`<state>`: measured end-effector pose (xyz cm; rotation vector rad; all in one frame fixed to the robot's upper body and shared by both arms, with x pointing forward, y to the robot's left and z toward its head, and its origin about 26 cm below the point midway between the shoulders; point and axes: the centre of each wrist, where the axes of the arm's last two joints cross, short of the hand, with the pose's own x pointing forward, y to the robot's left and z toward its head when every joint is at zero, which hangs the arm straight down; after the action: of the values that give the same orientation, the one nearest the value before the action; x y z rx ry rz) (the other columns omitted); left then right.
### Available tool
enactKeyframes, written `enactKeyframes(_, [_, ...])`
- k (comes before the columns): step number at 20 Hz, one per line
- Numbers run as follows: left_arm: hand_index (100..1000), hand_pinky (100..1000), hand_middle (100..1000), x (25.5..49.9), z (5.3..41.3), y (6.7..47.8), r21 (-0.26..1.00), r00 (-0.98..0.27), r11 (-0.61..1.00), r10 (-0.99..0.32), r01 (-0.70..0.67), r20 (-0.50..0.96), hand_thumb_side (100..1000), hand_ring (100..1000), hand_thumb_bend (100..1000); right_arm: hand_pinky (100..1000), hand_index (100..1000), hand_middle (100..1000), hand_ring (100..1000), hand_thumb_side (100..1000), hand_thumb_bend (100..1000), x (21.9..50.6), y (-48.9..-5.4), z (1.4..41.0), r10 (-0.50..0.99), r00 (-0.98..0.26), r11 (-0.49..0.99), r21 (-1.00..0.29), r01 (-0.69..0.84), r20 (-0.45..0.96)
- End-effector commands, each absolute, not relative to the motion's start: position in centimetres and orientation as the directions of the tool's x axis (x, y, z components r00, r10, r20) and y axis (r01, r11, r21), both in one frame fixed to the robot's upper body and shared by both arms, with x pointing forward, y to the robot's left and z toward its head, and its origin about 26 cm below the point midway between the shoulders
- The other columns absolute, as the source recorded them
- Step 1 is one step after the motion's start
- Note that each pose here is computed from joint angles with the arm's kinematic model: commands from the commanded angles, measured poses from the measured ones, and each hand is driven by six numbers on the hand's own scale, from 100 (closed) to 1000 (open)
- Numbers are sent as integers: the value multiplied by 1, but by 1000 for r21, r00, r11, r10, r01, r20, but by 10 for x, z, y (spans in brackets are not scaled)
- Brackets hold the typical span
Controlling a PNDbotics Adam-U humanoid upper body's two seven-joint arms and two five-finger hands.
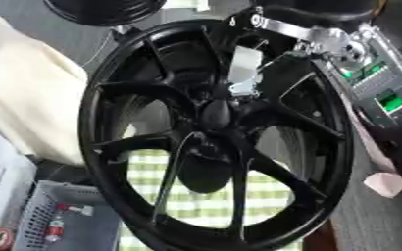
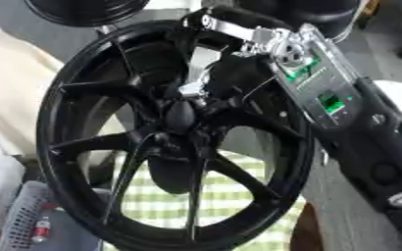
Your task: Pull the pin out of the wheel hub.
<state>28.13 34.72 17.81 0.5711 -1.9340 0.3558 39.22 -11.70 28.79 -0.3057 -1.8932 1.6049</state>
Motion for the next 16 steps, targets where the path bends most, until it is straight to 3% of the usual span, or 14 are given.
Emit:
enactKeyframes(1, [669, 605, 507, 280, 186, 350, 11, -364, 840, -247, -542, 898, 526, 643, 696, 907, 854, 747, 798, 445, 586, 388, -122, 303, 551, -781, 275, -947, -164, 295])
enactKeyframes(16, [668, 606, 507, 280, 185, 350, 5, -365, 842, -239, -540, 900, 527, 644, 694, 901, 853, 747, 781, 446, 588, 394, -129, 293, 609, -750, 220, -963, -154, 259])
